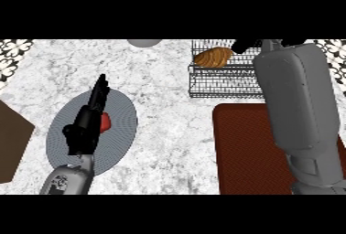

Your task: Pick the croissant from the tray and place it in the tiered basket

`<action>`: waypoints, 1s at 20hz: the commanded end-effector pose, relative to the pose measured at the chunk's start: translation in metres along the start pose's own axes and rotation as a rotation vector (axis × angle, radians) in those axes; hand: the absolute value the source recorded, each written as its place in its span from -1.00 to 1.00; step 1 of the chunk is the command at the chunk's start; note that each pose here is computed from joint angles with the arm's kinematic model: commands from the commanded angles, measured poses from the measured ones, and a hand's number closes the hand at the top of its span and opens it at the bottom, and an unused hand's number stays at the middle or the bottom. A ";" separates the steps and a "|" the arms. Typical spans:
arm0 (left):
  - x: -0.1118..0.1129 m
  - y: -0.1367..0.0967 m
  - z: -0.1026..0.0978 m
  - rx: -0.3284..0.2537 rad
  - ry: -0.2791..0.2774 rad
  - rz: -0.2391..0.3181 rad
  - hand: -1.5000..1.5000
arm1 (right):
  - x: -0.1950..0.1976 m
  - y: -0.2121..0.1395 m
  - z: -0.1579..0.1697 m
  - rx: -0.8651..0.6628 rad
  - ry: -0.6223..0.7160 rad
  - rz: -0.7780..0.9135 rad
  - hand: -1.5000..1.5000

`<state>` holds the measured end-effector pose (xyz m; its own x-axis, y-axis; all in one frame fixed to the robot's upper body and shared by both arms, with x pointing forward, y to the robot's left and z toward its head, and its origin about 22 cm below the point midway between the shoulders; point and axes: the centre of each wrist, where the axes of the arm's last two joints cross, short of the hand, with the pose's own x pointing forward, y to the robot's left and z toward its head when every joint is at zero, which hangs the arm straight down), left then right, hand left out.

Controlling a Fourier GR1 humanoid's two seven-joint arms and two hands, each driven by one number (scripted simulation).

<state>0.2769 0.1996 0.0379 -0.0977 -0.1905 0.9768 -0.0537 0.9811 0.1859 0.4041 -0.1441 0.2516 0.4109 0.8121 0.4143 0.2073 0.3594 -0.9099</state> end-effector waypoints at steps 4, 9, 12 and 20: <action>-0.002 -0.016 -0.003 0.001 0.002 -0.003 0.00 | -0.014 -0.022 -0.015 -0.044 0.007 -0.292 -1.00; -0.015 -0.012 0.017 0.017 0.012 0.007 0.00 | -0.046 -0.048 -0.007 -0.204 0.112 -0.436 -1.00; -0.016 0.000 0.014 0.014 0.005 -0.013 0.00 | -0.075 -0.063 0.002 -0.249 0.199 -0.487 -1.00; -0.015 0.018 0.009 0.052 0.026 -0.006 0.00 | -0.202 -0.084 0.040 -0.286 0.255 -0.671 -1.00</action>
<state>0.2672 0.2100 0.0241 -0.0773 -0.1902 0.9787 -0.0936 0.9787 0.1828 0.3142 -0.2865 0.2577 0.3189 0.3584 0.8774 0.6598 0.5807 -0.4770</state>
